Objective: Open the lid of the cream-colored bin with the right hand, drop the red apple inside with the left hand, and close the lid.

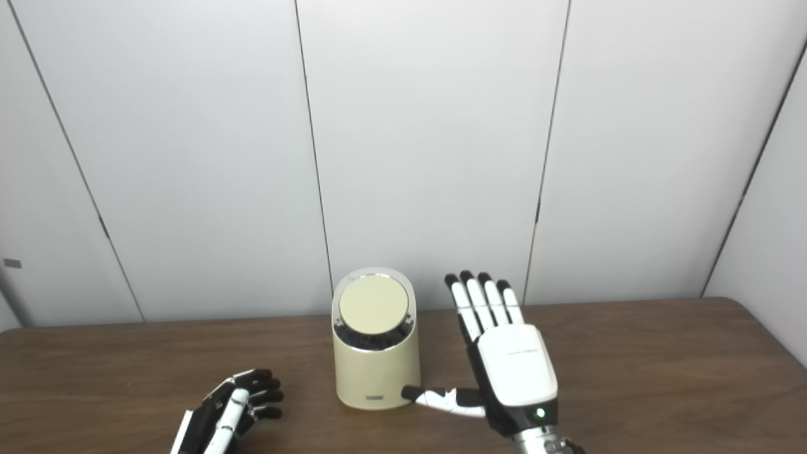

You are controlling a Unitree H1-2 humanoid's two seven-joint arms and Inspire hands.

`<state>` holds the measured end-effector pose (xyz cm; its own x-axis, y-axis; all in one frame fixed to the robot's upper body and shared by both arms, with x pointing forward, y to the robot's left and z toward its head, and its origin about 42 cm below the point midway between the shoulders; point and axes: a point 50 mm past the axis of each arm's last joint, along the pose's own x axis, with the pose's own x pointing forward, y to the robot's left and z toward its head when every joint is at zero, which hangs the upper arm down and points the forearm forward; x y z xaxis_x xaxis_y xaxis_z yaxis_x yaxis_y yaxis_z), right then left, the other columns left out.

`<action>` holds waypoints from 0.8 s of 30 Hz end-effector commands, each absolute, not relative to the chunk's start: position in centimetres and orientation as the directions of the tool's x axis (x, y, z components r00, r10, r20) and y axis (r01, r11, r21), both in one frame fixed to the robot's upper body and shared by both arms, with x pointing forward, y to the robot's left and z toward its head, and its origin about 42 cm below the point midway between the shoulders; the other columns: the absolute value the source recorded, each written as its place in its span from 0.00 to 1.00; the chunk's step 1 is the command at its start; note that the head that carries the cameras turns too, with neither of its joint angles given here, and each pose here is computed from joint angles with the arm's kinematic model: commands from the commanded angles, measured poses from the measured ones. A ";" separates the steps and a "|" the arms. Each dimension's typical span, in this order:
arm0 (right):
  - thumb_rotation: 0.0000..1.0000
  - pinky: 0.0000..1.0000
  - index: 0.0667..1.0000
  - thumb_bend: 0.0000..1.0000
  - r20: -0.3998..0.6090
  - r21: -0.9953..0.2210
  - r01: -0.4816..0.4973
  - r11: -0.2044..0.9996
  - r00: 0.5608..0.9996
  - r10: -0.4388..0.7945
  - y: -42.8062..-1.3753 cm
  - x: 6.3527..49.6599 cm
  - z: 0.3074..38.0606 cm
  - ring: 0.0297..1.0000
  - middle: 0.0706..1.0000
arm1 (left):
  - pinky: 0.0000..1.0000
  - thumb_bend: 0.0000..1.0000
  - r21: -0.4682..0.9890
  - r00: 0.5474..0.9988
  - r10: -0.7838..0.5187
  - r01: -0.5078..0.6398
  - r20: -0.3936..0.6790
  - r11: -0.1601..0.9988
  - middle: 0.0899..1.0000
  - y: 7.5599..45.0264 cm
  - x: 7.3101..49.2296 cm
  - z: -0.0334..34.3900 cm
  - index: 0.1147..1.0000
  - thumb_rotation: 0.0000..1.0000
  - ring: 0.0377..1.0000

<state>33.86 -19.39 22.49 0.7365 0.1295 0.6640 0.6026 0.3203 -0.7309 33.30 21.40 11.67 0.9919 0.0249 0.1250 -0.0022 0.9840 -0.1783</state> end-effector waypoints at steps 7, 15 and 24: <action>0.65 0.86 0.99 0.44 0.617 -0.590 0.488 0.643 0.786 -0.031 -21.7 32.3 19.5 0.95 0.98 | 0.58 0.46 -0.189 0.982 0.070 -0.037 0.173 0.981 0.58 21.7 33.9 12.0 0.57 0.34 0.59; 0.12 0.67 0.73 0.25 0.494 -0.371 0.327 0.869 0.862 -0.114 -23.8 31.6 11.4 0.75 0.76 | 0.56 0.34 -0.219 0.974 0.113 -0.069 0.198 0.973 0.57 21.8 33.6 12.0 0.54 0.23 0.58; 0.35 0.63 0.69 0.23 0.415 -0.145 0.256 0.956 0.893 -0.176 -23.4 31.2 10.4 0.68 0.70 | 0.51 0.24 -0.251 0.973 0.128 -0.077 0.192 0.965 0.55 22.0 33.4 12.3 0.52 0.26 0.57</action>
